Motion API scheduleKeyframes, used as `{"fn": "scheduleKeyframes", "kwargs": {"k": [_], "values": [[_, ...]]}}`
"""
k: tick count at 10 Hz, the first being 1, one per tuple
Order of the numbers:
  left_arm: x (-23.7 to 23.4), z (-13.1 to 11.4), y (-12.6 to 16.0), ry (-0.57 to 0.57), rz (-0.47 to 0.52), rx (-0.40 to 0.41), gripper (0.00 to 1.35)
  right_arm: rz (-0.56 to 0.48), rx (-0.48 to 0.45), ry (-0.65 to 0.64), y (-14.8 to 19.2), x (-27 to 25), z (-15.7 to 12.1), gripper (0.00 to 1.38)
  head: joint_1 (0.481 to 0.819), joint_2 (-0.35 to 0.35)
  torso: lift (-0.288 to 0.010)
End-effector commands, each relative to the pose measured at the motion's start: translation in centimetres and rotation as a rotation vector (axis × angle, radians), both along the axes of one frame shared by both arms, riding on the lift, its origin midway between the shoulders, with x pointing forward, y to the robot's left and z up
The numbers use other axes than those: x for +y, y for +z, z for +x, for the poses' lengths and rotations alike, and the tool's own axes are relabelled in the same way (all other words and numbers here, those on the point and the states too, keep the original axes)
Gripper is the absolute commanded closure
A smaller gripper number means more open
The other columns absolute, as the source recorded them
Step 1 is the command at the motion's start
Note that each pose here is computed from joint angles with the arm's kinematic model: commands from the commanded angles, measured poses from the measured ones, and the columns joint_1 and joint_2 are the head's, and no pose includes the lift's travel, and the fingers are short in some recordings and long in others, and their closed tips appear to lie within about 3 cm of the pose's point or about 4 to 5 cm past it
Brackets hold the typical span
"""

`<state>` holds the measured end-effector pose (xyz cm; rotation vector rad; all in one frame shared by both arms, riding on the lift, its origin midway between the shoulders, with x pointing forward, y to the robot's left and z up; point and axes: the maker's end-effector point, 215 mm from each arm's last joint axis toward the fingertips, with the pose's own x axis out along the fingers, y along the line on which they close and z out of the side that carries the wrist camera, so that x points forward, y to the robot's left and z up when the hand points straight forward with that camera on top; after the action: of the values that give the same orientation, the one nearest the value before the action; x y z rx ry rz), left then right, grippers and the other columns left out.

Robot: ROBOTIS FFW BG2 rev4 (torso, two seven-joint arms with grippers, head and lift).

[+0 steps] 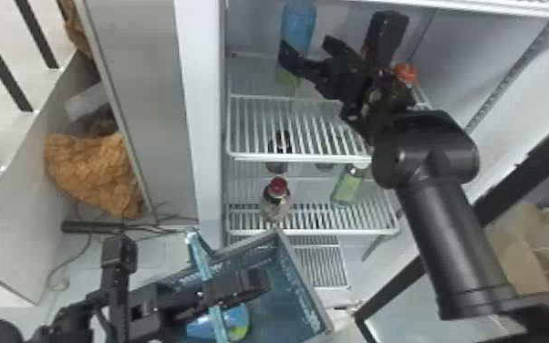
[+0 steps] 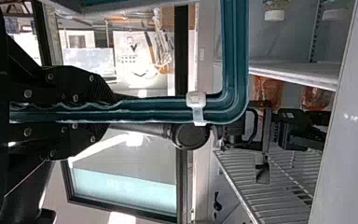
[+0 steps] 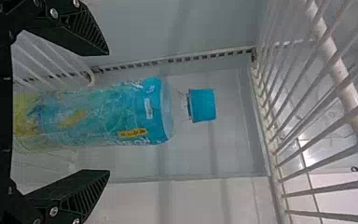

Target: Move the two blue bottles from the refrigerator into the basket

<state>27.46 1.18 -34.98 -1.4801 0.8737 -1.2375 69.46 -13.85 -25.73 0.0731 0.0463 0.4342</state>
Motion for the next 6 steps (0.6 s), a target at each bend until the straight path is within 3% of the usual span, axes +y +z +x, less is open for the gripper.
{"fn": "scheduleKeyframes", "kwargs": {"k": [1,4,5,6], "values": [[0.0,0.1,0.1,-0.001,0.002,-0.004,1.20,-0.016,0.000,-0.007,0.3,-0.2,0.8,0.15,0.695,-0.144,-0.010],[0.0,0.1,0.0,-0.003,0.000,-0.001,1.20,-0.029,0.016,0.008,0.0,1.2,1.7,0.19,0.695,-0.140,-0.010],[0.0,0.1,0.1,-0.003,0.000,-0.004,1.20,-0.033,0.022,0.011,-0.2,1.3,2.0,0.32,0.695,-0.134,-0.010],[0.0,0.1,0.0,-0.003,0.002,-0.001,1.20,-0.028,0.030,0.009,-0.5,1.2,2.1,0.70,0.695,-0.128,-0.010]]}}
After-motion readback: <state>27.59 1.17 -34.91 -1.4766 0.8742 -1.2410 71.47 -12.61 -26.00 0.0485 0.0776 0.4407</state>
